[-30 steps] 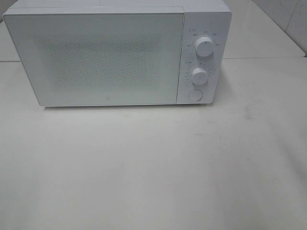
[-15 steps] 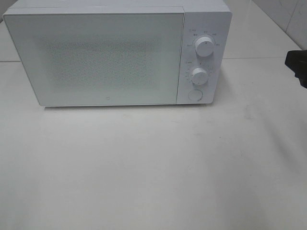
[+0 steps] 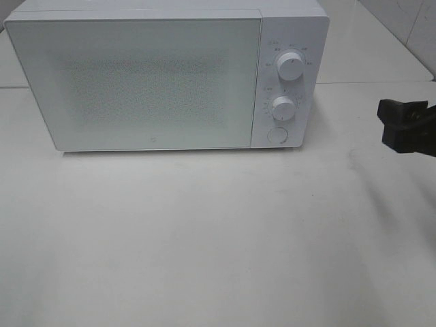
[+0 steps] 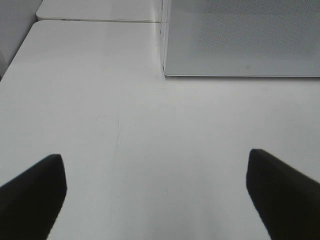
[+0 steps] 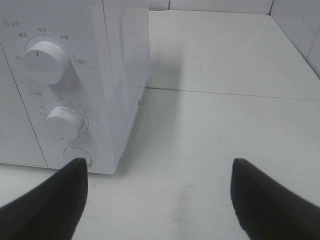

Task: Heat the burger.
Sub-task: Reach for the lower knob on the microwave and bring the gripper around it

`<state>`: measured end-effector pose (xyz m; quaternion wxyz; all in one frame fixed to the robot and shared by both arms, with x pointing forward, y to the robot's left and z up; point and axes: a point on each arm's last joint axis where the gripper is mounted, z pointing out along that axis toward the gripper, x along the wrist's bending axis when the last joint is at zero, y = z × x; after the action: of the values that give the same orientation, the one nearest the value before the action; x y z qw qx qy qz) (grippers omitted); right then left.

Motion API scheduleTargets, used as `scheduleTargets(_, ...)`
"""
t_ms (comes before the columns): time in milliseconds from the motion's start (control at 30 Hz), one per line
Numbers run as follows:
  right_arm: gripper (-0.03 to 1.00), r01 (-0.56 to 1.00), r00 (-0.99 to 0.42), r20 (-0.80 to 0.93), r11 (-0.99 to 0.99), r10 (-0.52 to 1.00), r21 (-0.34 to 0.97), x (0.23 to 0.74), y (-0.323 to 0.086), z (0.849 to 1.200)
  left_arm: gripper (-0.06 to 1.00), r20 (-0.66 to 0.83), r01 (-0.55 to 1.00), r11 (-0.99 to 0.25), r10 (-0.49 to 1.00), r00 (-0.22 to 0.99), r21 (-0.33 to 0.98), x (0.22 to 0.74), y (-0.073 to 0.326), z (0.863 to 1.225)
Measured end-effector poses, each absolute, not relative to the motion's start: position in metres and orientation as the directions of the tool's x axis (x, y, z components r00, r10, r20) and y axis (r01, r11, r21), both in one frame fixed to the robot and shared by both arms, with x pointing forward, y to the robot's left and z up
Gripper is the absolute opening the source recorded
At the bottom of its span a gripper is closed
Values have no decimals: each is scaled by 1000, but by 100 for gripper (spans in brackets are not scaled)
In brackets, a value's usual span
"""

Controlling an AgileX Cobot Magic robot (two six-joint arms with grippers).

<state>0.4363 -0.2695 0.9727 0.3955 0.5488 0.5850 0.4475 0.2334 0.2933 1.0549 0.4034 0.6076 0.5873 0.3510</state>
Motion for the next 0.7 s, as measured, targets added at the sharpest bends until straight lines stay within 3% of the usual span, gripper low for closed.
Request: scheduleTargets(700, 76, 247, -33, -32, 39, 999, 968, 442, -190, 930, 89, -47, 431, 15, 997, 64, 902, 233, 293, 1055)
